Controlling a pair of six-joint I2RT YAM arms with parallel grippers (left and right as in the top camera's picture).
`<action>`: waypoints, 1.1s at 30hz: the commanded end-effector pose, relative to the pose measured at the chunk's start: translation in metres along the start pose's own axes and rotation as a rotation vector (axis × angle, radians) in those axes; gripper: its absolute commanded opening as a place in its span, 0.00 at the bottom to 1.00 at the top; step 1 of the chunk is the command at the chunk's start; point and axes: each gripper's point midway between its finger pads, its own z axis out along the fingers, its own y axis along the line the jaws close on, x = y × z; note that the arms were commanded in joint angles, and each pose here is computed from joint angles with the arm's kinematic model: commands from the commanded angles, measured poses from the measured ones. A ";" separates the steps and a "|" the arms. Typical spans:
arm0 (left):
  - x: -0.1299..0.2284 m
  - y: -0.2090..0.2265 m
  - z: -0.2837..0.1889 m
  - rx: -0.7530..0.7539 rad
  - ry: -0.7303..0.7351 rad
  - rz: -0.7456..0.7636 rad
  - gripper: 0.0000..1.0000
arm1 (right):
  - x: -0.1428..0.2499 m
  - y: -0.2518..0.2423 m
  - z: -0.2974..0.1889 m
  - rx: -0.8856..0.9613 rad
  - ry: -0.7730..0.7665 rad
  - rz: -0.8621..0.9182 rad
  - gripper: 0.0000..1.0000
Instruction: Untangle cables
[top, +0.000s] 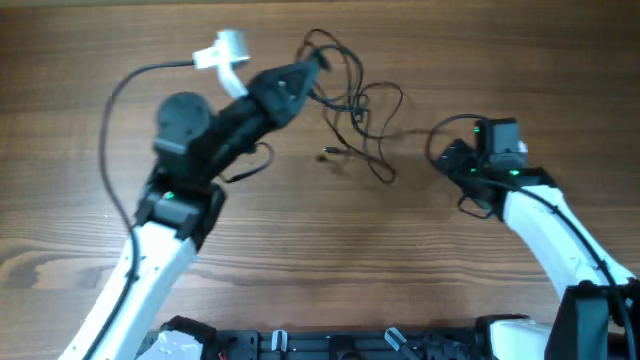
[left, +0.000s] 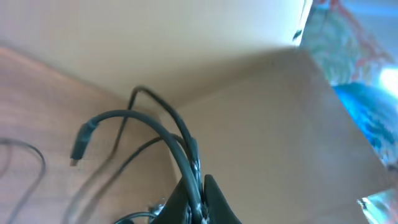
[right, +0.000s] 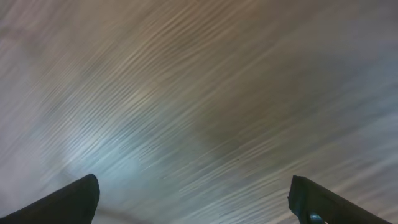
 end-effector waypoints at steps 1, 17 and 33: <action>-0.014 0.020 -0.018 -0.100 -0.022 0.110 0.06 | -0.025 -0.033 0.002 0.066 -0.043 0.095 1.00; 0.063 0.220 -0.095 -1.057 0.181 0.000 1.00 | 0.025 0.040 -0.053 -0.639 0.269 -0.312 1.00; -0.002 0.225 -0.138 -1.174 -0.060 0.058 1.00 | 0.149 0.228 -0.098 -0.921 0.162 -0.530 0.78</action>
